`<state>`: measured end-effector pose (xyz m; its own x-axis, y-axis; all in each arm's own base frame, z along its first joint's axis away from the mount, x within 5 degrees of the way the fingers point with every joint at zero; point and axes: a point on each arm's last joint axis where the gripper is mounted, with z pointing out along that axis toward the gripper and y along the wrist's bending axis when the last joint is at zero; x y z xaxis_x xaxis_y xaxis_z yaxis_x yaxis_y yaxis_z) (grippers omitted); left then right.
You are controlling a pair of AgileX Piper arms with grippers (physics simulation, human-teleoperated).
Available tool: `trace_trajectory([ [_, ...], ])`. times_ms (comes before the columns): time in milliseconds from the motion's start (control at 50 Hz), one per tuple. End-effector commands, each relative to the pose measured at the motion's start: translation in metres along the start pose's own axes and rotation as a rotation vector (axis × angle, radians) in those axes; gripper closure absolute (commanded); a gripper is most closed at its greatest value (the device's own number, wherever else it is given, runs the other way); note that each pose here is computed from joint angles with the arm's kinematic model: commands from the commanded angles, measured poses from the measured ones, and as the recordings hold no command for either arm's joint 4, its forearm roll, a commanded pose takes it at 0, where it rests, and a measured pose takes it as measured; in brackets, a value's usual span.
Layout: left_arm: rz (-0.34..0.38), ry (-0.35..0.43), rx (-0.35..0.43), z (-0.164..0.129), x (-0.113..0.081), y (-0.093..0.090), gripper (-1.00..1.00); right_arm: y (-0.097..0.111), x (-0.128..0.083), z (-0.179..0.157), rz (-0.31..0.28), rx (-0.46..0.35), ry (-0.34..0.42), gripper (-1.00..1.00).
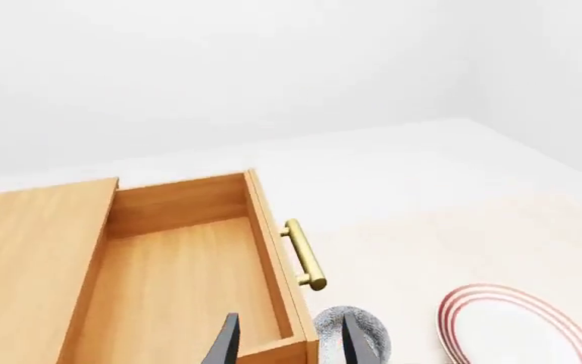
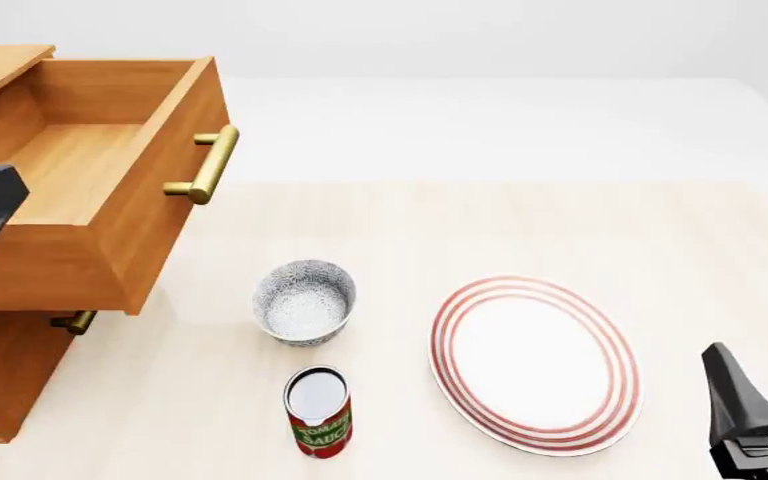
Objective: Put the bowl in the top drawer of the cabinet.
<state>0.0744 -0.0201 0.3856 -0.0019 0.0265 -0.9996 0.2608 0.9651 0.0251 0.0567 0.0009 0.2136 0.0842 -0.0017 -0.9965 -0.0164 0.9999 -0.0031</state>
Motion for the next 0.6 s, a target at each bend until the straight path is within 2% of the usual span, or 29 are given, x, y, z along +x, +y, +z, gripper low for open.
trace_trajectory([
  [20, 0.058, 0.060, 0.100, 0.027, -0.060, -0.009, -1.00, 0.000, 0.000, 0.000, 0.000, -0.002, 0.000, -1.00],
  [60, 0.055, 0.078, 0.123, 0.032, -0.066, -0.011, -1.00, 0.000, 0.000, 0.000, 0.000, -0.002, 0.000, -1.00],
  [80, 0.085, 0.106, 0.143, 0.042, -0.075, -0.014, -1.00, 0.000, 0.000, 0.000, 0.000, -0.002, 0.000, -1.00],
  [120, 0.085, 0.107, 0.143, 0.042, -0.076, -0.014, -1.00, 0.000, 0.000, 0.000, 0.000, -0.002, 0.000, -1.00],
  [140, 0.101, 0.118, 0.159, 0.046, -0.089, -0.017, -1.00, 0.000, 0.000, 0.000, 0.000, -0.003, 0.000, -1.00],
  [220, 0.116, 0.146, 0.175, 0.058, -0.106, -0.020, -1.00, 0.000, 0.000, 0.000, 0.001, -0.003, 0.000, -1.00],
  [240, 0.103, 0.161, 0.196, 0.063, -0.111, -0.024, -1.00, 0.000, 0.000, 0.000, 0.001, -0.003, 0.000, -1.00],
  [300, 0.133, 0.191, 0.244, 0.077, -0.122, -0.033, -1.00, 0.000, 0.000, 0.000, 0.001, -0.003, 0.000, -1.00],
  [400, 0.162, 0.229, 0.305, 0.099, -0.132, -0.049, -1.00, 0.000, 0.000, 0.000, 0.000, -0.003, 0.000, -1.00],
  [440, 0.195, 0.246, 0.316, 0.111, -0.135, -0.053, -1.00, 0.000, 0.000, 0.000, 0.000, -0.003, 0.000, -1.00],
  [500, 0.180, 0.253, 0.327, 0.120, -0.143, -0.059, -1.00, 0.000, 0.000, 0.000, 0.000, -0.004, 0.000, -1.00],
  [540, 0.206, 0.274, 0.347, 0.134, -0.147, -0.067, -1.00, 0.000, 0.000, 0.000, 0.001, -0.003, 0.000, -1.00],
  [600, 0.208, 0.292, 0.357, 0.142, -0.145, -0.072, -1.00, 0.000, 0.000, 0.000, 0.001, -0.003, 0.000, -1.00],
])
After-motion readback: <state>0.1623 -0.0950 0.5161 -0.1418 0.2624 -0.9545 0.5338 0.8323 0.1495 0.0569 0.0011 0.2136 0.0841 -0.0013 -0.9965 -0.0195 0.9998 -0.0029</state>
